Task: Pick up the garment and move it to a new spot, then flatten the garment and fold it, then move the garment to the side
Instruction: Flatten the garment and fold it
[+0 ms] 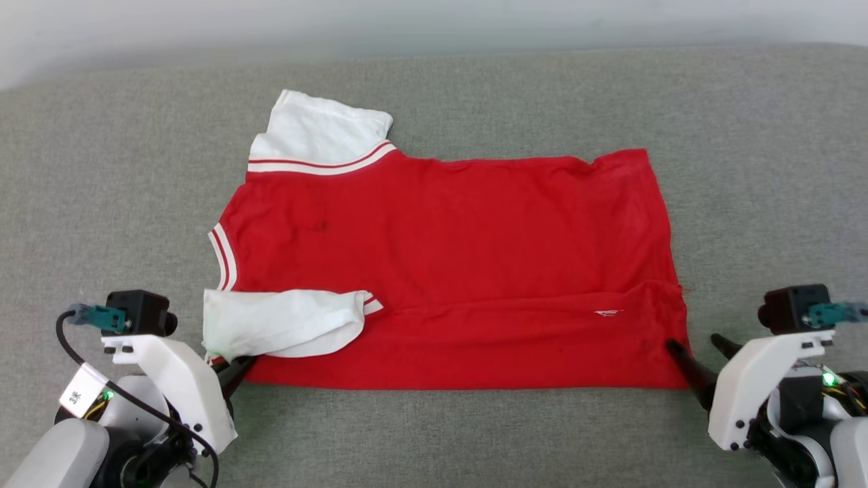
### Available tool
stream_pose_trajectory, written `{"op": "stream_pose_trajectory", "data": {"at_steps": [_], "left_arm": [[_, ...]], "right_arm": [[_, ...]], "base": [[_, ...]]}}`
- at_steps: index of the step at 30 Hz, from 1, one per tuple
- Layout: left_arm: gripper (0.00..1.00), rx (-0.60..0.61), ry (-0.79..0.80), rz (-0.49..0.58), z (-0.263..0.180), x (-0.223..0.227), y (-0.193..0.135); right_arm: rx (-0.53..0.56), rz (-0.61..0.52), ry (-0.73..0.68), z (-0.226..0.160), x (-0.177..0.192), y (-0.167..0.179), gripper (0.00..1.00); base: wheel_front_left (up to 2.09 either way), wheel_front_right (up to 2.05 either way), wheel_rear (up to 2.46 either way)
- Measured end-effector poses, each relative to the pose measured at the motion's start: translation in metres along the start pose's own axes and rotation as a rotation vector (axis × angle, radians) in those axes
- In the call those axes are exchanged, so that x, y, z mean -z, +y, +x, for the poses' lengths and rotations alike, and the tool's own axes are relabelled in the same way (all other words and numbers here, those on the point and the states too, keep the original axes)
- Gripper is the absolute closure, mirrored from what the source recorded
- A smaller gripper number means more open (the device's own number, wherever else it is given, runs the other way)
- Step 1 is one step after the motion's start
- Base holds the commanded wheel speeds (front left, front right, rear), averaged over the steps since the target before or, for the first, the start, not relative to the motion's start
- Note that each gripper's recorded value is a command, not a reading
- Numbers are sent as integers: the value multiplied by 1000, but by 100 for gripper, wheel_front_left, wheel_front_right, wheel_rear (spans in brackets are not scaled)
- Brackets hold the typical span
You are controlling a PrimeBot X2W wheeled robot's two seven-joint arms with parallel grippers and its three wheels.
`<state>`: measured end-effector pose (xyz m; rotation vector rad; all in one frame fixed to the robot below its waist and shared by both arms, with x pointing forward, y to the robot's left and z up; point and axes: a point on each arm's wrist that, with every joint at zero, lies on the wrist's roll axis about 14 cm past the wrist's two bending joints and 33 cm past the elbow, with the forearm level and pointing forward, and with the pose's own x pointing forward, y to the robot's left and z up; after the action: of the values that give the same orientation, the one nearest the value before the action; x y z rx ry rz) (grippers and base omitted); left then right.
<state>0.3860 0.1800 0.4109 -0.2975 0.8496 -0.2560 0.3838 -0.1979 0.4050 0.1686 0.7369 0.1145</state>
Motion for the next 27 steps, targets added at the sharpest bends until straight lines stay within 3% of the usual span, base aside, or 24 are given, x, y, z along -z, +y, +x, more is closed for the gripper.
{"op": "stream_pose_trajectory", "data": {"at_steps": [8, 9, 10, 11, 27], "left_arm": [[100, 11, -7, 15, 5, -4, -4], [100, 10, -7, 15, 5, -3, -4], [100, 8, -7, 16, 6, -3, -3], [100, 8, -9, 16, 6, -3, -3], [100, -5, -51, -12, -35, 19, -9]], "right_arm": [[-39, 5, 250, 24, 43, 9, 0], [-41, 5, 265, 25, 45, 10, 23], [-46, 11, 274, 26, 47, 11, 87], [-49, 14, 276, 27, 47, 11, 100], [-76, -1, 126, -16, 20, 19, 100]], "base": [[0, 0, 0], [0, 0, 0], [0, 0, 0], [0, 0, 0], [0, 0, 0]]}}
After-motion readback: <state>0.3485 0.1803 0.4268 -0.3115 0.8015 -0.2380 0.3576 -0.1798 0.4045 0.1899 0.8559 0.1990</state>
